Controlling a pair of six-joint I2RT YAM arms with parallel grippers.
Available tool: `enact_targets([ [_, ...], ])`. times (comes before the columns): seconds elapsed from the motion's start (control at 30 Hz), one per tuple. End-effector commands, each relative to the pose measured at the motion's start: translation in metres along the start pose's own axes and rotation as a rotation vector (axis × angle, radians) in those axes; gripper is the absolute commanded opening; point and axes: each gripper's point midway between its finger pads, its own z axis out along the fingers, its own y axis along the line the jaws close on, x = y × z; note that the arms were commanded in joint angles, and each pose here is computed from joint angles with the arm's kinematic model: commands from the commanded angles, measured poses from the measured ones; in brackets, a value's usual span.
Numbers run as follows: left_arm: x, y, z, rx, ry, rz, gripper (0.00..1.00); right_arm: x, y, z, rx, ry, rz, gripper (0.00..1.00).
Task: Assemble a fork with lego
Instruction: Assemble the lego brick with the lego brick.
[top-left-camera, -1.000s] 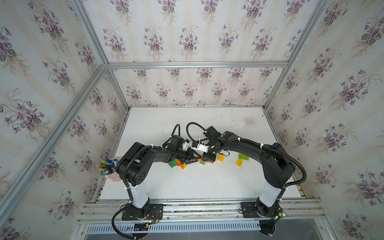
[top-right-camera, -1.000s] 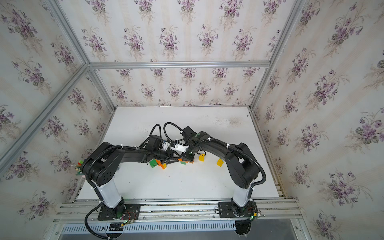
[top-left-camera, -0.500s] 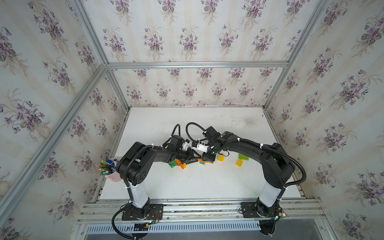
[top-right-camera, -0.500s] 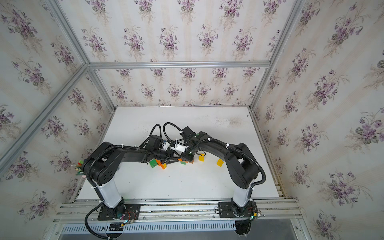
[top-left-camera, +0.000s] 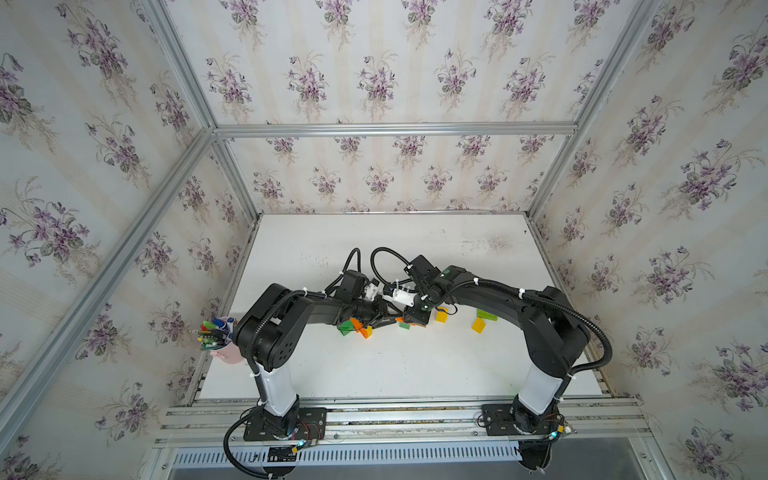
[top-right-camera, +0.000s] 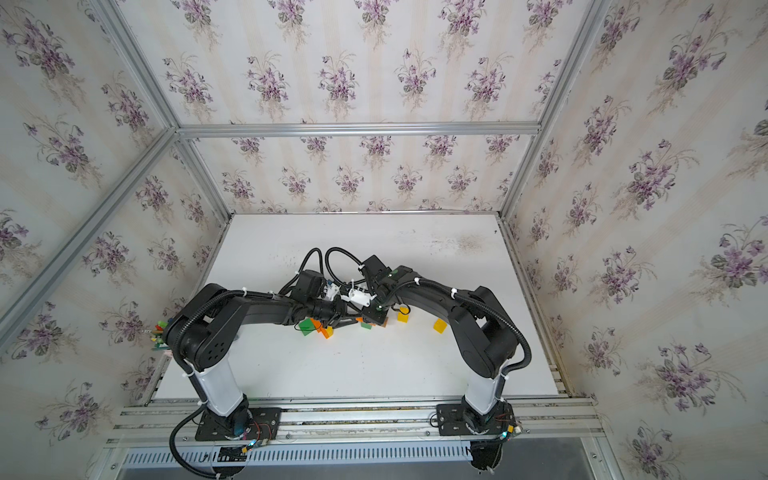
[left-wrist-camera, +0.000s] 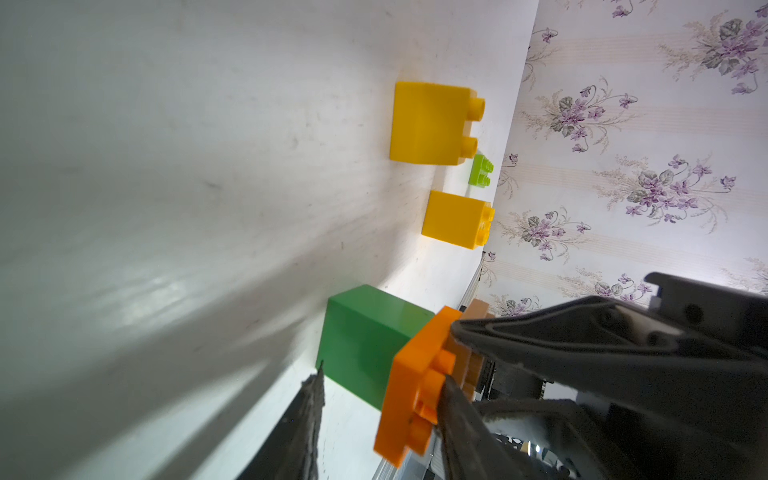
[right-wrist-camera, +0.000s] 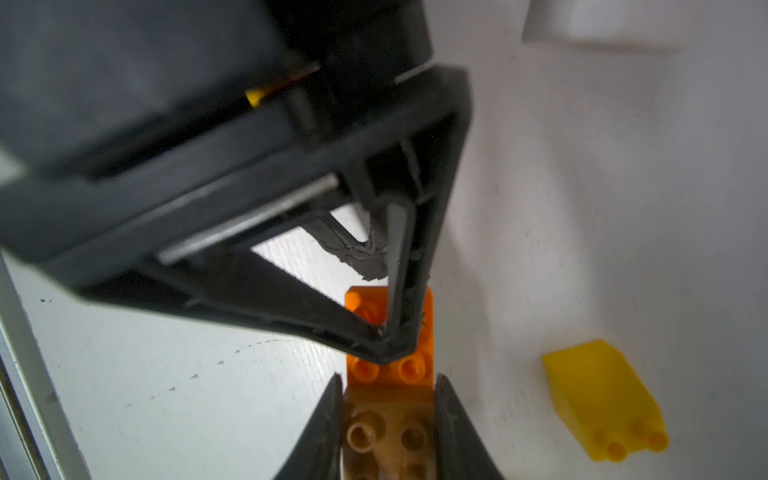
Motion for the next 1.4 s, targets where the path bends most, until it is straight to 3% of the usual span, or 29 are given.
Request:
enact_targets([
  [0.0,0.009,0.031,0.000,-0.123,0.004,-0.087,0.45,0.004,0.002,-0.003,-0.005,0.020,0.011,0.31],
  [0.43,0.003,0.018,-0.003,-0.112,-0.005,-0.060,0.48,-0.017,0.003,-0.018,-0.019,-0.044,0.009,0.46],
  [0.93,-0.004,-0.009,-0.007,-0.080,-0.023,-0.012,0.54,-0.010,-0.001,-0.026,0.013,-0.086,0.034,0.43],
  [1.37,-0.001,-0.003,-0.005,-0.124,-0.007,-0.020,0.55,-0.020,-0.009,-0.046,0.068,-0.156,0.048,0.45],
])
